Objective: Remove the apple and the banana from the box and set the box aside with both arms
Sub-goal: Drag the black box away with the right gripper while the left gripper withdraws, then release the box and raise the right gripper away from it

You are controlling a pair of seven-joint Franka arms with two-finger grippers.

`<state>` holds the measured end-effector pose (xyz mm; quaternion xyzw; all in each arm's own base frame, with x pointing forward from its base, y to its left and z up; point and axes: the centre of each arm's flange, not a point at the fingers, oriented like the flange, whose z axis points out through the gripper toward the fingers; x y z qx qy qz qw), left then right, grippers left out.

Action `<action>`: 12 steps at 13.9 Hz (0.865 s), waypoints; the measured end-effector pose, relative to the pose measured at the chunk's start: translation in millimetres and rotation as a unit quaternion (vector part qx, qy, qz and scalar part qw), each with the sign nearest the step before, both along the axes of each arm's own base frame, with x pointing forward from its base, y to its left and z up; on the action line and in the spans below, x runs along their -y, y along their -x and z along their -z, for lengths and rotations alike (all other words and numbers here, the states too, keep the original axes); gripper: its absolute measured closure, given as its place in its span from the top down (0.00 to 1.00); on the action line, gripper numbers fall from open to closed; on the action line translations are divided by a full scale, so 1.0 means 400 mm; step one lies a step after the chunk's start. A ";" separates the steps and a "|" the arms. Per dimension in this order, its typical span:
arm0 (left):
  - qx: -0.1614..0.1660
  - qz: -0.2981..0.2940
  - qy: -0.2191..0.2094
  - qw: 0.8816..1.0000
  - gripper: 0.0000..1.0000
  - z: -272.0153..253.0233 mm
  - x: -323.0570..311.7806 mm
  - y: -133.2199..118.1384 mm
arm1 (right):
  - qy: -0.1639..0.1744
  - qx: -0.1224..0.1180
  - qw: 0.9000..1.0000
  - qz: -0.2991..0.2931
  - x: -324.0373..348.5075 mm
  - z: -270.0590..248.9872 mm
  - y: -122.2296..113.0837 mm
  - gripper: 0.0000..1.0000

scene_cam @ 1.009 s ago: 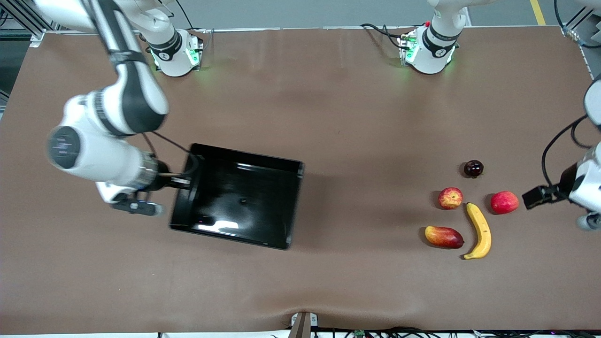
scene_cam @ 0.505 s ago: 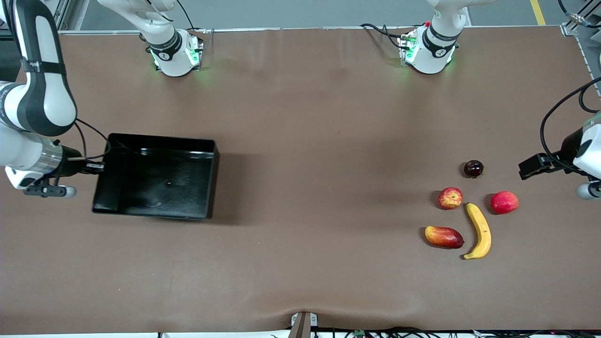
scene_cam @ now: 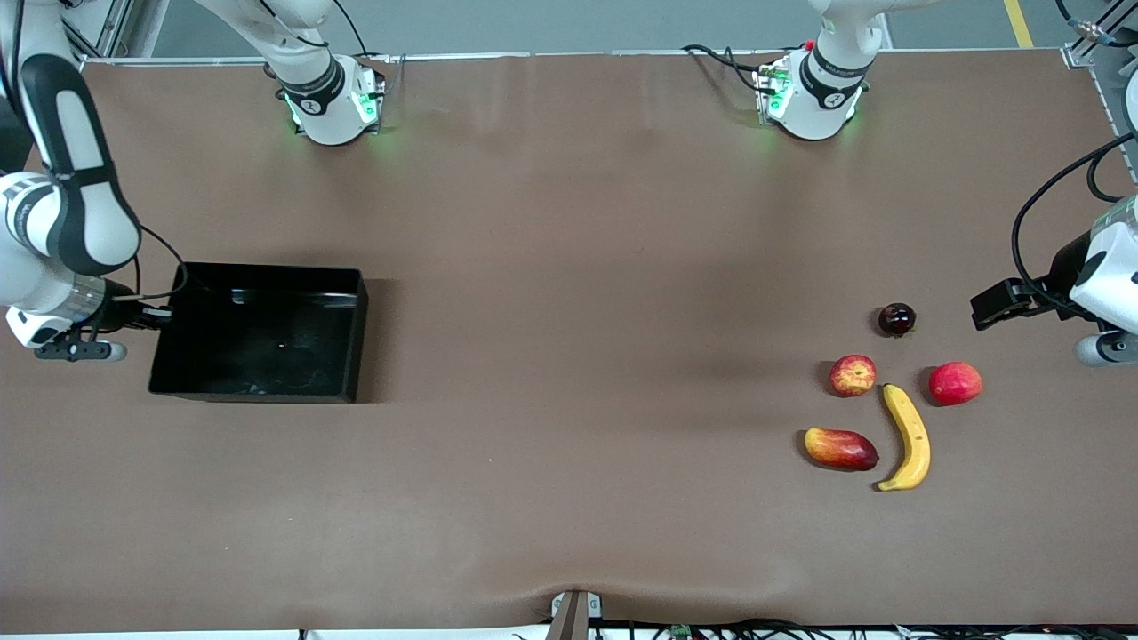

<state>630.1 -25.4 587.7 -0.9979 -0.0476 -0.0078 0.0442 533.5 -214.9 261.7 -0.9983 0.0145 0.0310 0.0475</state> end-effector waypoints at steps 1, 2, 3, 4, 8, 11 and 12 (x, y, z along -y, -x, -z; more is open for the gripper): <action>-0.002 0.000 -0.001 1.000 1.00 -0.005 0.000 0.005 | 0.001 0.001 1.000 0.000 0.017 0.015 0.005 0.06; -0.003 -0.001 -0.001 1.000 1.00 -0.015 0.000 0.013 | 0.002 0.003 1.000 -0.001 0.024 0.025 0.005 0.06; -0.004 -0.001 0.003 1.000 1.00 -0.028 0.003 0.023 | 0.002 0.003 1.000 -0.001 0.025 0.033 0.005 0.06; -0.004 -0.002 0.006 1.000 1.00 -0.041 0.007 0.034 | 0.001 0.002 1.000 -0.001 0.025 0.037 0.006 0.06; -0.006 -0.001 0.006 1.000 1.00 -0.064 0.014 0.060 | 0.000 0.007 1.000 -0.009 0.020 0.014 -0.021 0.33; -0.010 0.000 0.006 1.000 1.00 -0.062 0.015 0.062 | -0.010 0.010 0.999 -0.039 0.020 -0.140 -0.116 0.62; -0.010 0.001 0.006 1.000 1.00 -0.062 0.017 0.063 | -0.011 0.017 0.998 -0.054 0.011 -0.216 -0.156 0.71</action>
